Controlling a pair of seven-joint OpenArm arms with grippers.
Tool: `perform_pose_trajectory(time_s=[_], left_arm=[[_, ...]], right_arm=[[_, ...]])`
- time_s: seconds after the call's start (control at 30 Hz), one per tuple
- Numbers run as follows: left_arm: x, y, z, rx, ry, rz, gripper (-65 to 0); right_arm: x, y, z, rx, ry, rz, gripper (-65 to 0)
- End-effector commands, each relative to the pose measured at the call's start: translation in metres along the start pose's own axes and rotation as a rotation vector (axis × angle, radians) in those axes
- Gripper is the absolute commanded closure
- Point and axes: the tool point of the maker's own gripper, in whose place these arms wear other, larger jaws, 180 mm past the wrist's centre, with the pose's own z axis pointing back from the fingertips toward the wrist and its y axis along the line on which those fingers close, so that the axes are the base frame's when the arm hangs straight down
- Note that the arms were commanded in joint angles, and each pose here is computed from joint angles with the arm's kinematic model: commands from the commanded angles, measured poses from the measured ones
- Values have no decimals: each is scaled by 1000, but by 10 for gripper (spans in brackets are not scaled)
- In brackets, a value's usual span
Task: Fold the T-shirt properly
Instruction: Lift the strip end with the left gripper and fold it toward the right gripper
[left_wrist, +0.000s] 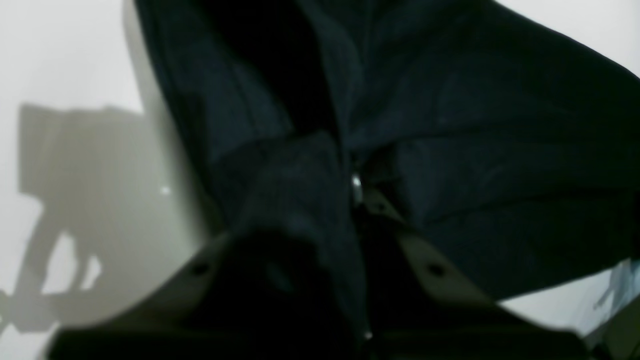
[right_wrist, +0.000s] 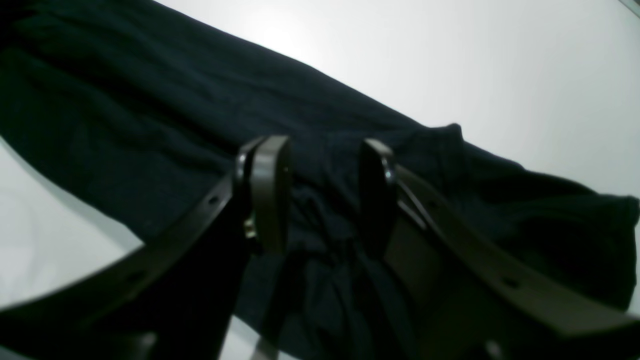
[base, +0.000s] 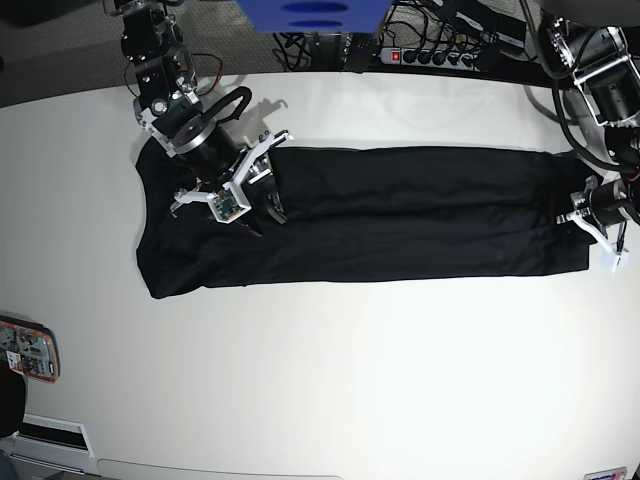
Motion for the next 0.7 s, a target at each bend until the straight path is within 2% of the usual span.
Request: perform_pose_trajectory(time_s=[0.0,0.13,0.27,0.53,0.67], left_arm=[[27,-6,14,2,-64,-54,0],[39,-45,15,-34,-96,-143,0],[53,-89,10,-85,-109,-95,0],[32,-171,-7,-230,-82,-130,0],[15,-216,-26,-311,-9,-208,0]], right_arm=[[15,-1,2,-1,-53,8,-217],[15,-3,2,-6,-53,9,-217],[17,-4,1,-7,-57,12,-217],[19,-6,1,-10,-62,15,-217],[22,-8,-1,-12,-68,21,-217]])
